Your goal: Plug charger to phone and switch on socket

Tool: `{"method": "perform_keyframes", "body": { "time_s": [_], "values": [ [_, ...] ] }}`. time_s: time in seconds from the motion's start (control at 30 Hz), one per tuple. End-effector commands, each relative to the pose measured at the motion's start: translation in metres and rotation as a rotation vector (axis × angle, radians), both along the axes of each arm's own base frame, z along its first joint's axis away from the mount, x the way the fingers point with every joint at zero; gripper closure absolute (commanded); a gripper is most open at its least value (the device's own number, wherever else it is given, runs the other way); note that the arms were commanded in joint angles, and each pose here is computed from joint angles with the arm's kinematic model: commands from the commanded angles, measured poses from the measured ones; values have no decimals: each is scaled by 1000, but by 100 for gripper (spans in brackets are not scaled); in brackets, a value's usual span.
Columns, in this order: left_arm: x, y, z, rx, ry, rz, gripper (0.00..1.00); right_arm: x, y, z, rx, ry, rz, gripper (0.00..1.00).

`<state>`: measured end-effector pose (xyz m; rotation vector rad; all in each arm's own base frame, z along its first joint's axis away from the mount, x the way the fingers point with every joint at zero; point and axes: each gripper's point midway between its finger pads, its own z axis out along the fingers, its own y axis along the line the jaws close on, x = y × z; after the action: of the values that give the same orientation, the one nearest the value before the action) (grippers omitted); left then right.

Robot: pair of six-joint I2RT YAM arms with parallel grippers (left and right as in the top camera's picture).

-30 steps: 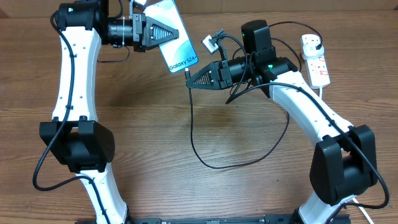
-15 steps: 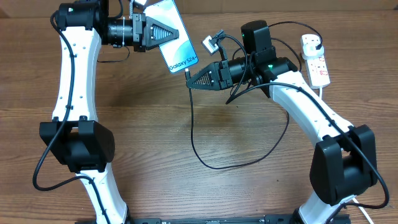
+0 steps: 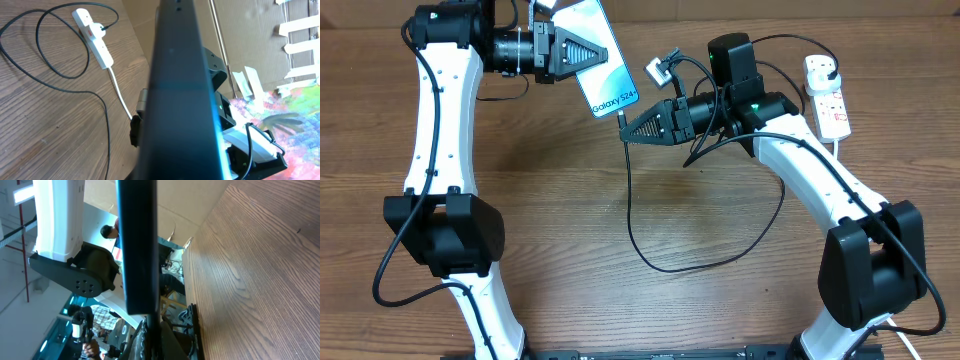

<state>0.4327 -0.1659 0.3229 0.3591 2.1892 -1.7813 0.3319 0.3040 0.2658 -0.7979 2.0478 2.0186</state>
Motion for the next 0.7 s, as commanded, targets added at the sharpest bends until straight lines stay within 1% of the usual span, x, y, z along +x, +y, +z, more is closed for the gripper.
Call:
{"method": "perform_keyframes", "body": {
  "time_s": [0.0, 0.67],
  "values": [
    [-10, -6, 20, -37, -57, -28, 96, -5, -4, 17, 32, -29, 18, 96],
    [-10, -7, 20, -38, -55, -31, 96, -6, -4, 19, 43, -41, 28, 96]
  ]
}}
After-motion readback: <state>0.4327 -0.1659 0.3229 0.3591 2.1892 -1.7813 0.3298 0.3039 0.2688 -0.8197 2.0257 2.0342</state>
